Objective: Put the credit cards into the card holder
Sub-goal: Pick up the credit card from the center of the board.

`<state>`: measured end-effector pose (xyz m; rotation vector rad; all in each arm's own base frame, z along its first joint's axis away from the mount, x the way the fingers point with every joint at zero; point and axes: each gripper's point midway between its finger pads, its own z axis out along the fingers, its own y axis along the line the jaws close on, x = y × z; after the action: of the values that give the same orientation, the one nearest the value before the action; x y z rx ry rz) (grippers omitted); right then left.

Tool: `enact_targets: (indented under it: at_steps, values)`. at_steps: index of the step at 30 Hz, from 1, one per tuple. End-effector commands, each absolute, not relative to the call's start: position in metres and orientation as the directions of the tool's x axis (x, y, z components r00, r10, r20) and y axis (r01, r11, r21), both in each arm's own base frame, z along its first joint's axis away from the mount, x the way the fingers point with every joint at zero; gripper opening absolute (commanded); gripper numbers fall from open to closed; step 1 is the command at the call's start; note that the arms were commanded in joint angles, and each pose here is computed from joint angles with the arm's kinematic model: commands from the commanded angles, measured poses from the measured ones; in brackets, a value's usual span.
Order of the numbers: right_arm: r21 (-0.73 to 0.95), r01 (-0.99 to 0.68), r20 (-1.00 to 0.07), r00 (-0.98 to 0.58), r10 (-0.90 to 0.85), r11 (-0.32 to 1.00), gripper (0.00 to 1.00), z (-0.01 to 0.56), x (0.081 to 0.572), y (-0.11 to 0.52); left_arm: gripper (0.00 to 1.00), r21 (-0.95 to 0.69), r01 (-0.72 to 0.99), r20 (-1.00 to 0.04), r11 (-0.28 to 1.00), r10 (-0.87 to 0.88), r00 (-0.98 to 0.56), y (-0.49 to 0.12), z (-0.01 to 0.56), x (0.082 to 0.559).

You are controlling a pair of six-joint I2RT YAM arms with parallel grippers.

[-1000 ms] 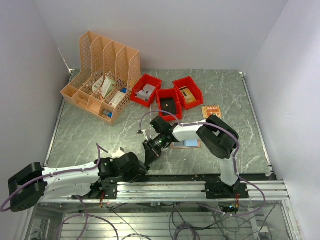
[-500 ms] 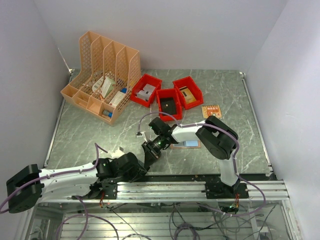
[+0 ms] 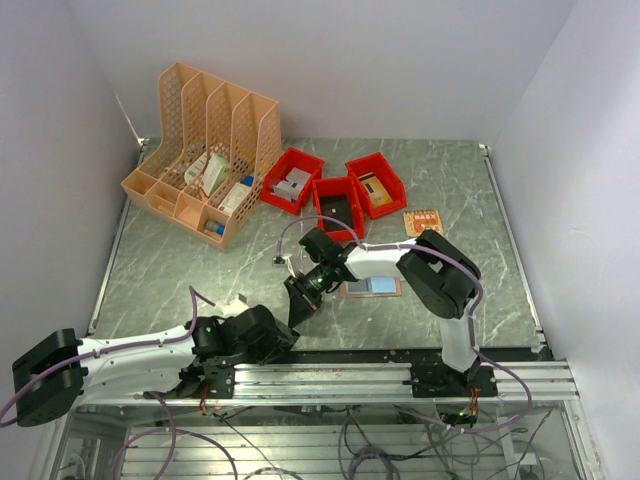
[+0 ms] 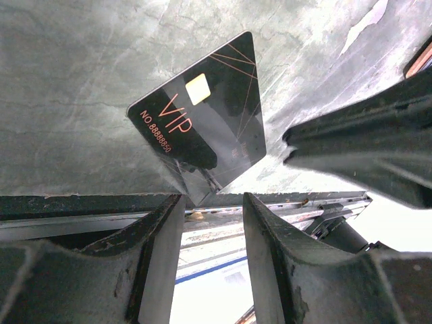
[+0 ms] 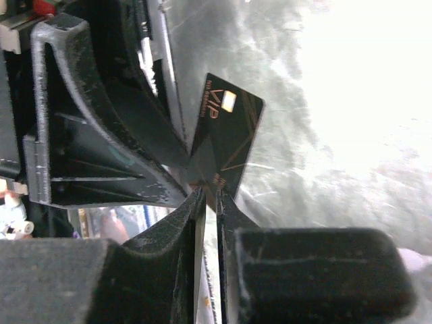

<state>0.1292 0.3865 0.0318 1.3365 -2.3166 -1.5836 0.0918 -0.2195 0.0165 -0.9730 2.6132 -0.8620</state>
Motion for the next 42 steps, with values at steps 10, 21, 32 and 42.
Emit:
enact_targets:
  at_steps: [10, 21, 32, 42]
  values:
    - [0.707, -0.676, -0.381, -0.613, -0.692, 0.209, 0.02, 0.003, 0.138, 0.38, 0.51, -0.61, -0.532, -0.043, 0.588, -0.694, -0.718, -0.214, 0.014, 0.103]
    - [0.733, -0.652, -0.35, -0.606, -0.714, 0.194, 0.0, -0.002, 0.122, 0.383, 0.51, -0.625, -0.526, -0.057, 0.577, -0.706, -0.706, -0.21, 0.016, 0.106]
    - [0.745, -0.638, -0.339, -0.613, -0.714, 0.194, 0.0, -0.002, 0.12, 0.383, 0.46, -0.664, -0.484, -0.1, 0.571, -0.708, -0.699, -0.211, 0.035, 0.115]
    - [0.747, -0.636, -0.338, -0.615, -0.712, 0.194, 0.0, -0.001, 0.12, 0.384, 0.31, -0.68, -0.451, -0.121, 0.578, -0.695, -0.709, -0.215, 0.049, 0.119]
